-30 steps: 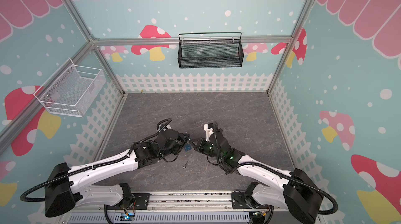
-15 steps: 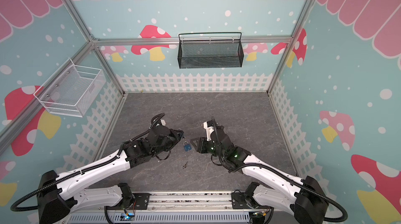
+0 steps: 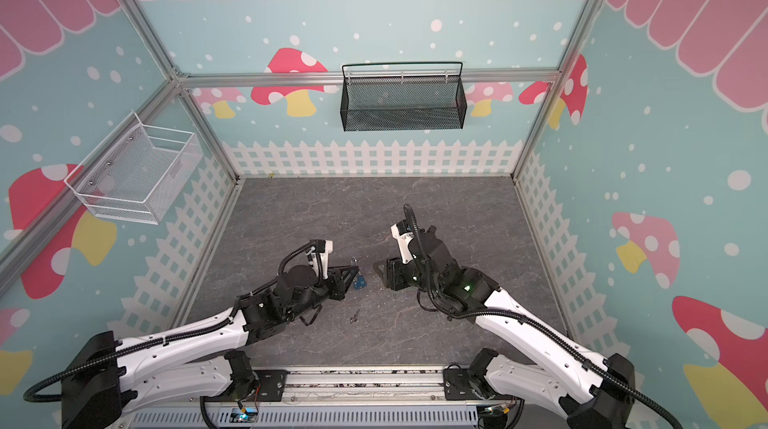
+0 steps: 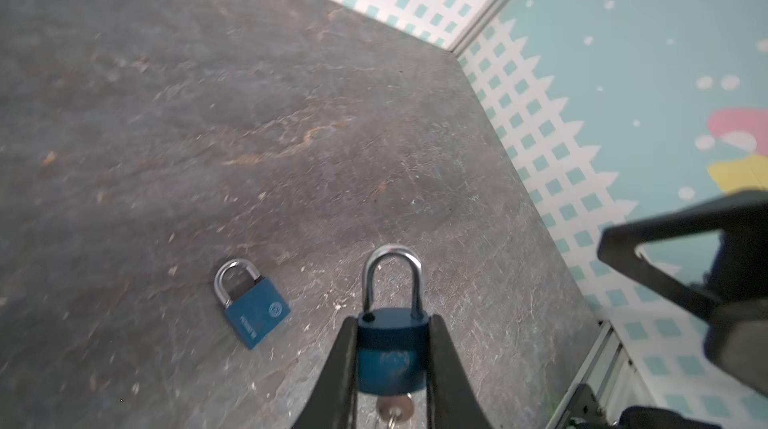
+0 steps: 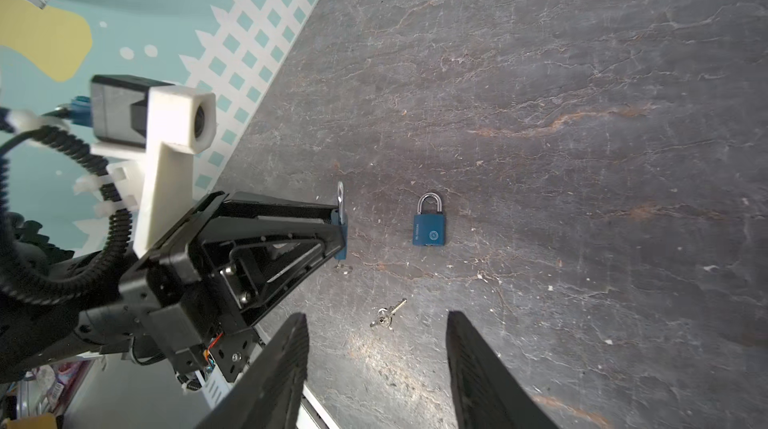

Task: Unlock with the key

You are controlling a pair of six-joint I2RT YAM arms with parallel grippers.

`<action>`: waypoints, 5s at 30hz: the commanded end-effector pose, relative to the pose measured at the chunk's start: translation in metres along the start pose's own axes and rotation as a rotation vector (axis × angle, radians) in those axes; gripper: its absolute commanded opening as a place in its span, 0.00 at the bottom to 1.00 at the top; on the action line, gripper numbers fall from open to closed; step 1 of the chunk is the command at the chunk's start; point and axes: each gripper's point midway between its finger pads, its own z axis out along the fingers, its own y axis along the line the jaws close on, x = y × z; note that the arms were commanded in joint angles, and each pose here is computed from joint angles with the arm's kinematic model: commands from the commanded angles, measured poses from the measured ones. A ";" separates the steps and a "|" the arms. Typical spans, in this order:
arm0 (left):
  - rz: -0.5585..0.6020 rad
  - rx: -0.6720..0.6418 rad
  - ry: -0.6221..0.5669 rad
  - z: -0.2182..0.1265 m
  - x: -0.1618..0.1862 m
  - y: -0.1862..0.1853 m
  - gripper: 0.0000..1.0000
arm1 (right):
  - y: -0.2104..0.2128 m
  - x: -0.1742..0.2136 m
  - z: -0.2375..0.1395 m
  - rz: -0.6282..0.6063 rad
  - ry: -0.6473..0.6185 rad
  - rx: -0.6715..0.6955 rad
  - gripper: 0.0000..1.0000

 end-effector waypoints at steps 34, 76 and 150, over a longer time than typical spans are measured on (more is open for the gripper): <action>0.302 0.112 -0.174 0.019 -0.018 -0.042 0.00 | -0.024 -0.037 0.037 -0.246 0.146 0.279 0.63; 0.353 0.125 -0.194 0.007 -0.027 -0.047 0.00 | -0.052 -0.038 0.018 -0.266 0.183 0.350 0.62; 0.407 0.133 -0.196 0.022 -0.035 -0.062 0.00 | -0.065 -0.041 0.026 -0.286 0.271 0.286 0.65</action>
